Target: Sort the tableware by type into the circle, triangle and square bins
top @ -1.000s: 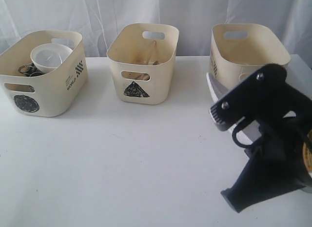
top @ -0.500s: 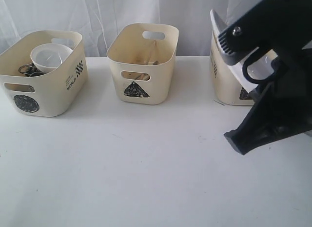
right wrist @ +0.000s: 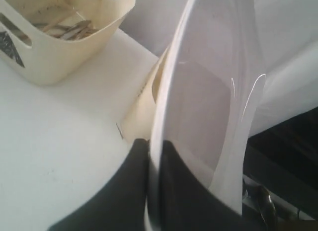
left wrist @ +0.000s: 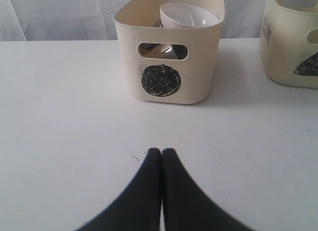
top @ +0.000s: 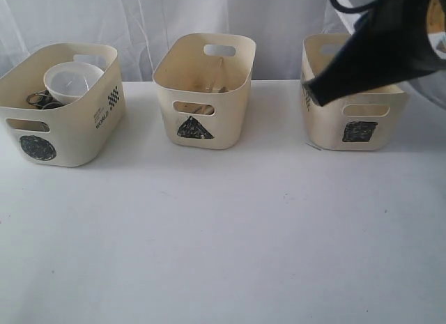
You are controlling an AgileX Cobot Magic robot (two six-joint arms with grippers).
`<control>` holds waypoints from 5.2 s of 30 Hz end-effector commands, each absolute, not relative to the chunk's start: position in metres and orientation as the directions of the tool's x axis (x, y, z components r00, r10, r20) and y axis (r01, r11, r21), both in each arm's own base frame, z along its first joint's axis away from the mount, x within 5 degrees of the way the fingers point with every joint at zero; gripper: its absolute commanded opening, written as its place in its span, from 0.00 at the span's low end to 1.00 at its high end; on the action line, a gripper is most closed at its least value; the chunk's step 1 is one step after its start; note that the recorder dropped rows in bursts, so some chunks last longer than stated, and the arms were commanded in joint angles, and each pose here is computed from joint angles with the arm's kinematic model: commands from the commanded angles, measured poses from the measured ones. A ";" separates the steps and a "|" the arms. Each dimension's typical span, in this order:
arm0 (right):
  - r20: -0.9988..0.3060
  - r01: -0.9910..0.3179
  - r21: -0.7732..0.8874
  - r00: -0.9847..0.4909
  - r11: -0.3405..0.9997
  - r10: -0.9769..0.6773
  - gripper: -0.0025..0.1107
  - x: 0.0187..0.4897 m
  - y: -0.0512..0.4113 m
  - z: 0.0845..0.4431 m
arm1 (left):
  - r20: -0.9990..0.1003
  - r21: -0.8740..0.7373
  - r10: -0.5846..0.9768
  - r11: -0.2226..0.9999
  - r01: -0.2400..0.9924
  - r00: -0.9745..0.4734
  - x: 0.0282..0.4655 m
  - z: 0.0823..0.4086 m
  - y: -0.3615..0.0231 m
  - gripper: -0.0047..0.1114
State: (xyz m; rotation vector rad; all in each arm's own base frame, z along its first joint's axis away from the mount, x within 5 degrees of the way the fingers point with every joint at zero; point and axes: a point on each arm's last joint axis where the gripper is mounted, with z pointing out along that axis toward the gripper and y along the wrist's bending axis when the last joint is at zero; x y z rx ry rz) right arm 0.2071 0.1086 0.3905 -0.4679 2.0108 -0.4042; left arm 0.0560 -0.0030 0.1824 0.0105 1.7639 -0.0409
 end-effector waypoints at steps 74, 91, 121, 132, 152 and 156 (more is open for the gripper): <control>-0.956 0.077 -0.009 -0.294 0.997 0.014 0.02 0.122 0.003 0.306 | -0.982 -0.024 -0.019 0.999 0.028 -0.187 0.056 0.182 -0.003 0.04; -0.965 -0.114 -0.172 -0.178 0.978 -0.191 0.02 0.082 0.005 0.274 | -0.982 -0.024 -0.019 0.999 0.028 -0.187 0.056 0.182 -0.003 0.04; -0.967 -0.243 -0.185 -0.126 0.952 -0.220 0.02 0.054 0.011 0.189 | -0.982 -0.024 -0.019 0.999 0.028 -0.187 0.056 0.182 -0.003 0.04; -0.965 -0.087 -0.192 -0.162 0.978 -0.204 0.02 0.055 0.002 0.189 | -0.982 -0.024 -0.019 0.999 0.028 -0.187 0.056 0.182 -0.003 0.04; -0.967 -0.021 -0.168 -0.192 0.986 -0.168 0.02 0.055 -0.002 0.188 | -0.982 -0.024 -0.019 0.999 0.028 -0.187 0.056 0.182 -0.003 0.04; -0.967 -0.021 -0.166 -0.192 0.986 -0.167 0.02 0.055 -0.002 0.188 | -0.982 -0.024 -0.019 0.999 0.028 -0.187 0.056 0.182 -0.003 0.04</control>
